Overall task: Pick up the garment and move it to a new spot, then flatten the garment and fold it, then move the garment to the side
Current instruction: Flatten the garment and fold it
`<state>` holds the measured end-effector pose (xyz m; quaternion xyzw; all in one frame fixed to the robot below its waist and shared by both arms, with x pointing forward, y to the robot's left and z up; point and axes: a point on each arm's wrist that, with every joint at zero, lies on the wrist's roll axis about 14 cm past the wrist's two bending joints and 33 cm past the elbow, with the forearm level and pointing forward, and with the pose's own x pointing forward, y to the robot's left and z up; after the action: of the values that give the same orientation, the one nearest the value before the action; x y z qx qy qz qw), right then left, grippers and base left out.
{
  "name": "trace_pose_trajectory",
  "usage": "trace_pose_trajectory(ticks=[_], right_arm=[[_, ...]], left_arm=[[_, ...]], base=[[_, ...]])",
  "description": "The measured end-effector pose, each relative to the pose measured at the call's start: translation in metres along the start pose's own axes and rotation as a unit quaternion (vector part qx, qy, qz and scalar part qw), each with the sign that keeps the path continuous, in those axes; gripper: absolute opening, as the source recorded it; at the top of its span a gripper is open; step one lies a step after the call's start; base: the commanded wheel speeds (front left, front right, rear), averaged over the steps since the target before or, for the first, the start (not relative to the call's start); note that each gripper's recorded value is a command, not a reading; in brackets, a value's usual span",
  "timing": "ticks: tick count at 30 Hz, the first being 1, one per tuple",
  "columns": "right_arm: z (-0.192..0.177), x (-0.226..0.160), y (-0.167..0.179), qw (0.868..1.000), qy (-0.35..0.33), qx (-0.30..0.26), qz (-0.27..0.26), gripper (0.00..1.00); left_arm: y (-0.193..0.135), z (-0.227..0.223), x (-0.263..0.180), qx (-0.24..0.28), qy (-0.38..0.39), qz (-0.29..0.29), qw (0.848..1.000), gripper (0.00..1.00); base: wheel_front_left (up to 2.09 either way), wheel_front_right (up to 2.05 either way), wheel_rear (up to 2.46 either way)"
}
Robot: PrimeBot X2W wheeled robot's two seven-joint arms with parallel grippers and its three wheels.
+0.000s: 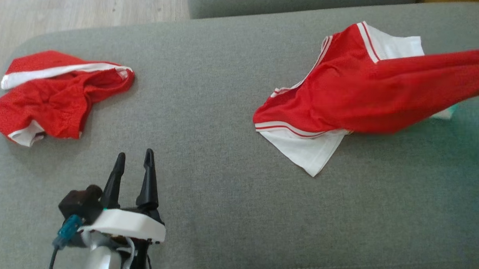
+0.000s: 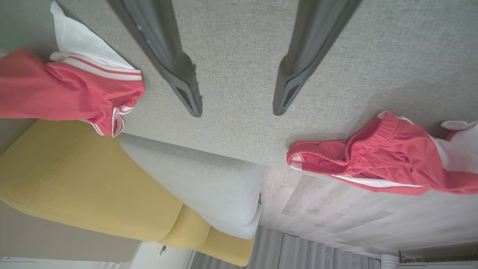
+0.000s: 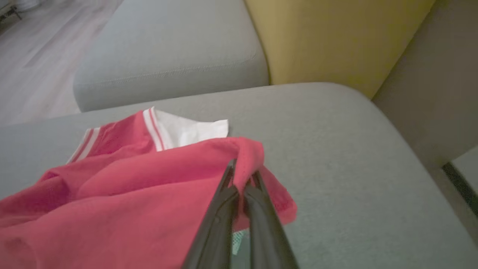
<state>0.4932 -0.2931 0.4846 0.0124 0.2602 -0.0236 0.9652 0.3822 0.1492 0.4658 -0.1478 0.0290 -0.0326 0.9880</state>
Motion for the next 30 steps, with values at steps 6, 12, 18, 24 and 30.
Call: trace_pose_trajectory(ticks=[6, 12, 18, 24, 30], right_arm=[[0.030, 0.015, -0.032, 0.997, -0.032, -0.036, -0.064, 0.00], [0.001, 0.043, -0.008, 0.998, 0.016, -0.021, -0.057, 1.00], [0.000, 0.035, -0.008, 0.998, -0.007, -0.012, -0.066, 1.00], [0.043, 0.013, 0.021, 0.991, -0.124, -0.015, -0.039, 1.00], [0.026, -0.018, 0.051, 0.984, -0.181, 0.002, 0.009, 1.00]], left_arm=[[0.010, -0.011, 0.002, -0.005, 0.016, 0.014, 1.000, 1.00], [0.020, -0.010, 0.007, -0.002, 0.015, 0.028, 0.999, 1.00], [0.015, -0.003, 0.008, 0.001, 0.005, 0.021, 1.000, 1.00], [0.004, 0.007, 0.011, 0.008, -0.010, 0.003, 1.000, 1.00], [-0.011, 0.009, 0.011, 0.009, -0.013, -0.022, 1.000, 1.00]], base=[[0.00, 0.00, 0.00], [0.00, 0.00, 0.00], [0.00, 0.00, 0.00], [0.00, 0.00, 0.00], [0.00, 0.00, 0.00]])
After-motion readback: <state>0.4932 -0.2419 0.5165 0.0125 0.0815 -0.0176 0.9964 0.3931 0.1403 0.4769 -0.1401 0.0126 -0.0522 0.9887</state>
